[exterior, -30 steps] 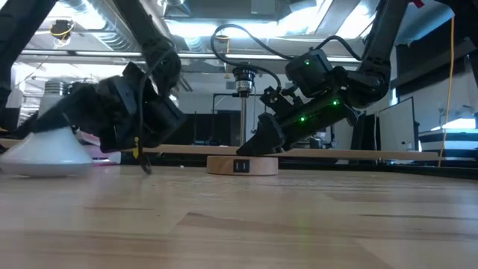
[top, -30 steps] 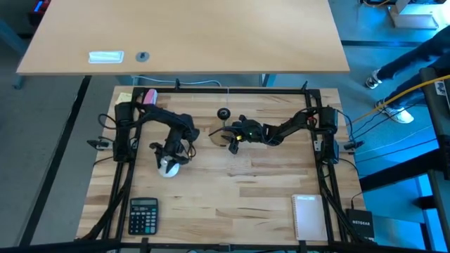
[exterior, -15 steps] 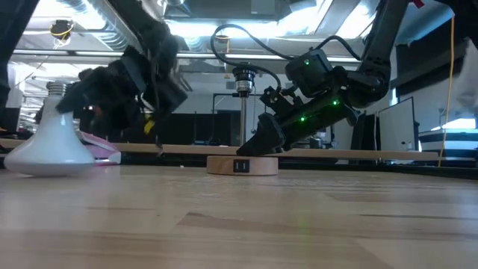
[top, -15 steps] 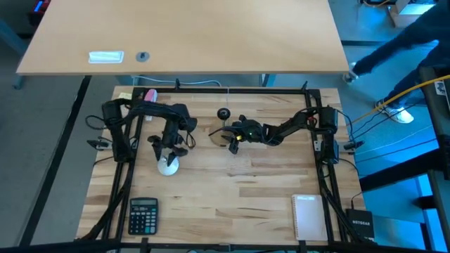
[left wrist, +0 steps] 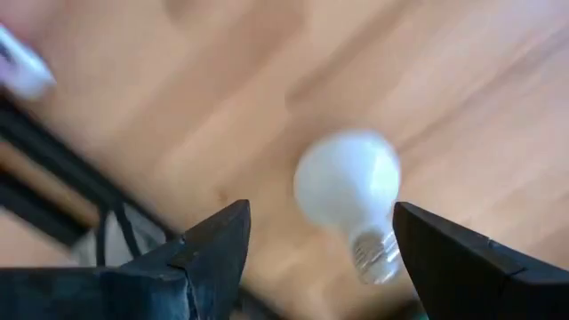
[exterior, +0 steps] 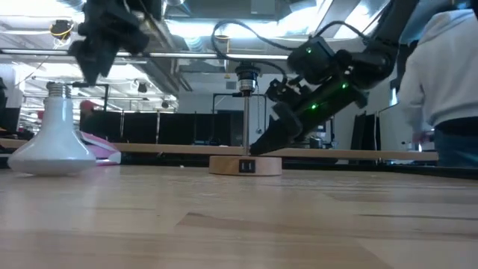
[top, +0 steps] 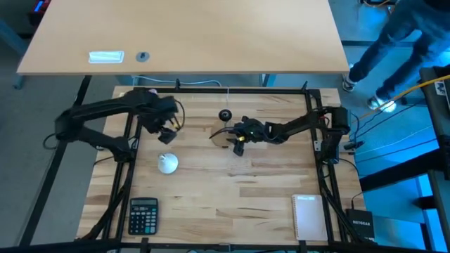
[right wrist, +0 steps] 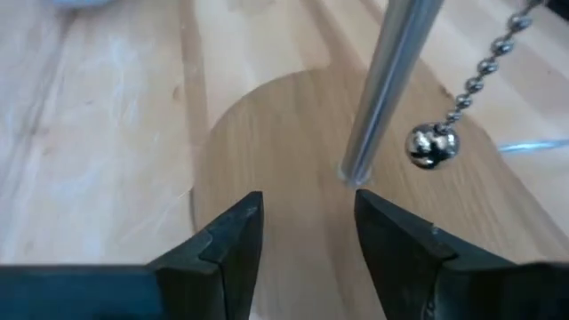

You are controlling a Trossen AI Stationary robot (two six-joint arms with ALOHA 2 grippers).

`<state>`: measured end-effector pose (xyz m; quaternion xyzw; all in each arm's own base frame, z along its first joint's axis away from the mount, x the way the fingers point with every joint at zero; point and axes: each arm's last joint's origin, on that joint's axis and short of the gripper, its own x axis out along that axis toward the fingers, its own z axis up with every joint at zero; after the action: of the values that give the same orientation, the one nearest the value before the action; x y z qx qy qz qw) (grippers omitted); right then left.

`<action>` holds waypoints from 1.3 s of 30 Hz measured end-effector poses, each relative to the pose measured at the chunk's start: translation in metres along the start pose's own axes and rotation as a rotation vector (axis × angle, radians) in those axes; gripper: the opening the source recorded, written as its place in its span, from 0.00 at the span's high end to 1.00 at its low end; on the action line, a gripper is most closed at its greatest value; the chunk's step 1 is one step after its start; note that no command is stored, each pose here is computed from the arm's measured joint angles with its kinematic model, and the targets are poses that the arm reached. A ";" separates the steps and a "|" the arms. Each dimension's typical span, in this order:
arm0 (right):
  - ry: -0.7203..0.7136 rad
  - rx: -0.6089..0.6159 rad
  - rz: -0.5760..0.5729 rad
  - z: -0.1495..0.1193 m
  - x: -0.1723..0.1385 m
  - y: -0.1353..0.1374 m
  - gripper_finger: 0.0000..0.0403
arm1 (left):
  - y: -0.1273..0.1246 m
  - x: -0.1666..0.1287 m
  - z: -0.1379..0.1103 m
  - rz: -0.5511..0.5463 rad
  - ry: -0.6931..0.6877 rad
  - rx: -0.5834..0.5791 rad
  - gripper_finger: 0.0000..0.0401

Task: Screw lightbulb
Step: Return to Home Position

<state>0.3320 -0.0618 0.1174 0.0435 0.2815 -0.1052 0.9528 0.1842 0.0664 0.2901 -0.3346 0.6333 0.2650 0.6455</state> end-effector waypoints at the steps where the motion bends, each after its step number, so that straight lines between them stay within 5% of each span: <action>1: 0.010 0.000 0.003 0.001 -0.003 0.000 0.55 | 0.001 -0.006 -0.004 -0.010 -0.065 0.009 0.34; 10: 0.066 -0.026 -0.018 0.027 -0.050 -0.001 0.41 | 0.005 -0.051 -0.021 -0.142 -0.590 0.078 0.34; 16: 0.096 -0.062 -0.090 0.045 -0.103 -0.003 0.30 | 0.002 -0.060 -0.019 -0.187 -0.702 0.117 0.34; 23: -0.048 -0.043 -0.087 0.066 -0.187 -0.004 0.31 | -0.011 -0.055 -0.008 -0.226 -0.834 0.248 0.34; 30: -0.259 0.075 -0.086 0.070 -0.256 -0.006 0.44 | -0.028 -0.051 -0.004 -0.281 -1.050 0.431 0.34; 39: -0.356 0.136 -0.079 0.021 -0.269 -0.009 0.88 | -0.026 -0.026 -0.024 -0.408 -1.374 0.527 0.34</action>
<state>0.1203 -0.0263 0.2813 0.0772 0.1023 -0.1673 0.9775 0.1873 0.0340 0.3191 -0.0399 0.0572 0.1292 0.9892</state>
